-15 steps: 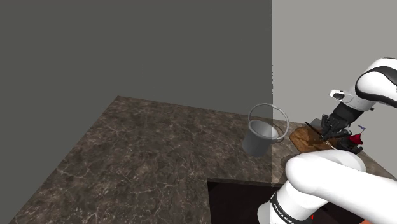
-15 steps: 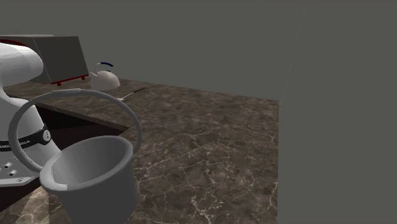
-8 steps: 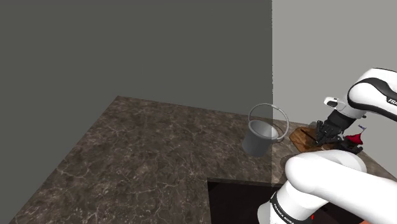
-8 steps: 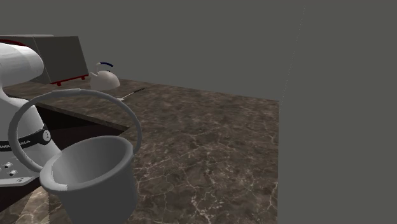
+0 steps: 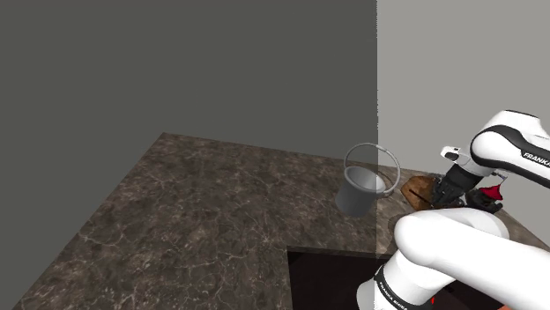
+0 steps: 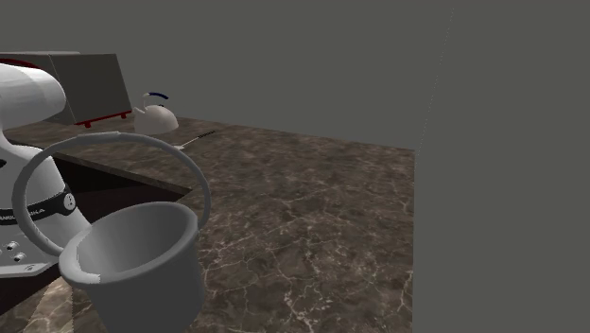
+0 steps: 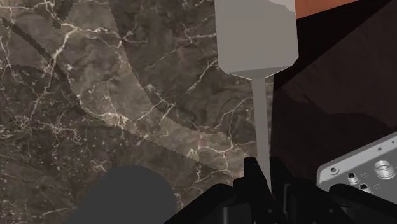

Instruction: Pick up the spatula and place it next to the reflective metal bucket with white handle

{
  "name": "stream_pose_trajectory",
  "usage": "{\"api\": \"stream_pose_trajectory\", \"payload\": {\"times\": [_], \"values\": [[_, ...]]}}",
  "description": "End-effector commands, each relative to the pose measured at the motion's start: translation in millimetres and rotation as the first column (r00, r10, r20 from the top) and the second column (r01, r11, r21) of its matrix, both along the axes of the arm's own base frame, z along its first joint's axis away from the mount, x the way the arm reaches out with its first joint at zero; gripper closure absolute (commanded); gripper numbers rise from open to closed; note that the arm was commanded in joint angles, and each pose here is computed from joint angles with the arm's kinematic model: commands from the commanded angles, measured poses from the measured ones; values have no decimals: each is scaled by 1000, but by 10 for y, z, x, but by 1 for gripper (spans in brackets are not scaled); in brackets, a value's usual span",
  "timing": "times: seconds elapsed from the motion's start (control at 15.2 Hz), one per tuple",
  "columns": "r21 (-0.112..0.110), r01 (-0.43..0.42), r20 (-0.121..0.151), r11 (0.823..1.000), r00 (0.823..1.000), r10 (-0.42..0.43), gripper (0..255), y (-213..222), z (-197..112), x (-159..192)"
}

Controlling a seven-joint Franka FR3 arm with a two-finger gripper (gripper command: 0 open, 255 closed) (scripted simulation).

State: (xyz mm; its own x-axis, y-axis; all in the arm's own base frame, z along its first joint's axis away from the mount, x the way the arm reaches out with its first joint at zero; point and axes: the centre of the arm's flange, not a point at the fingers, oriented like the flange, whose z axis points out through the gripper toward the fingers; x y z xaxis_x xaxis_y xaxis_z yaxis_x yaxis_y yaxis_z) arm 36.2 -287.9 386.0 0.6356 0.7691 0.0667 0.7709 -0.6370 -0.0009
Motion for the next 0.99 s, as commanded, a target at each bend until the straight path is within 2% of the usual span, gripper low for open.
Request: {"api": "stream_pose_trajectory", "payload": {"times": [0.0,0.92], "values": [[0,0,0,1000,1000,0,255,-3,-109,17],[0,0,0,1000,1000,0,255,-3,-848,17]]}}
